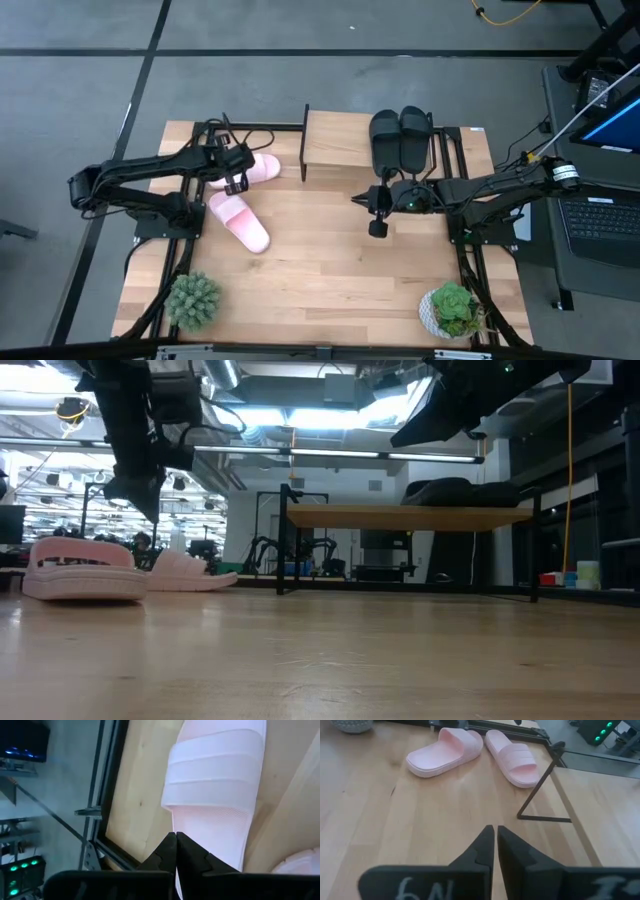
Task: Pick and place slides into the shelf
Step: Put the top pink slides on the shelf
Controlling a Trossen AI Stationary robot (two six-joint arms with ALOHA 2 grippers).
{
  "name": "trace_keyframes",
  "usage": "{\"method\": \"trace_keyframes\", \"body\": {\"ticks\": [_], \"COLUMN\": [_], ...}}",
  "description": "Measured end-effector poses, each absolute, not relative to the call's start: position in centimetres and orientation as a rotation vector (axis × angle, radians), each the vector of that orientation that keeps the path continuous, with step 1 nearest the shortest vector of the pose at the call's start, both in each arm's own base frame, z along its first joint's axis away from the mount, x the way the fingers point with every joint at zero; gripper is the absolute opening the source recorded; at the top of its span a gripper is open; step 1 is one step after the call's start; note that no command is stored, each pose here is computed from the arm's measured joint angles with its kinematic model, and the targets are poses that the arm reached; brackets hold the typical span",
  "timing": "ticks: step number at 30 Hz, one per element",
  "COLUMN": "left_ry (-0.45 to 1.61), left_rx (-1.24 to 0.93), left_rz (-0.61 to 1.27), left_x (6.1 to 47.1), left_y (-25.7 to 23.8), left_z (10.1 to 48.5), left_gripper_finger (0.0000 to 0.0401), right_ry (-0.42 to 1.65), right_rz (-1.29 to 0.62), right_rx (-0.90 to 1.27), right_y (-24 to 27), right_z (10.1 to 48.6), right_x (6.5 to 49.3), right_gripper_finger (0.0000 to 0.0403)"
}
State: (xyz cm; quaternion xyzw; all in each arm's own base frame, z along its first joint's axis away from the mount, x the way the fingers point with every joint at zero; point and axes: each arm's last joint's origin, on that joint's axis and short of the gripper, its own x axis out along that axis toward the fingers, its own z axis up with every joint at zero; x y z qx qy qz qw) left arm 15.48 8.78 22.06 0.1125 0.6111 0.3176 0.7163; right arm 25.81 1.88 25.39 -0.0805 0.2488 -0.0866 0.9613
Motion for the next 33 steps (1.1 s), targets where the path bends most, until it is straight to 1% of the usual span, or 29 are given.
{"method": "trace_keyframes", "body": {"ticks": [5, 12, 19, 23, 27, 30, 33], "left_ry": [1.345, 1.343, 1.337, 1.312, 1.306, 1.301, 1.3], "left_rx": [0.247, 0.277, 0.281, 0.286, 0.279, 0.271, 0.27], "left_rz": [0.704, 0.757, 0.767, 0.816, 0.822, 0.829, 0.83], "left_x": [15.7, 15.68, 15.72, 15.82, 15.83, 15.83, 15.84], "left_y": [8.88, 9.02, 9.06, 9.25, 9.25, 9.25, 9.25], "left_z": [21.97, 22.09, 22.13, 22.27, 22.27, 22.27, 22.28], "left_gripper_finger": [0.0, 0.0, 0.0, 0.0, 0.0, 0.0014, 0.0047], "right_ry": [0.505, 0.507, 0.506, 0.506, 0.506, 0.506, 0.506], "right_rz": [-0.188, -0.213, -0.213, -0.213, -0.207, -0.18, -0.178], "right_rx": [-0.162, -0.153, -0.153, -0.153, -0.151, -0.144, -0.143], "right_y": [1.51, 0.88, 0.89, 0.89, 0.9, 0.98, 0.99], "right_z": [25.39, 25.39, 25.4, 25.41, 25.4, 25.39, 25.39], "right_x": [25.84, 25.86, 25.87, 25.87, 25.87, 25.89, 25.89], "right_gripper_finger": [0.0026, 0.0026, 0.0026, 0.0026, 0.0026, 0.0026, 0.0026]}}
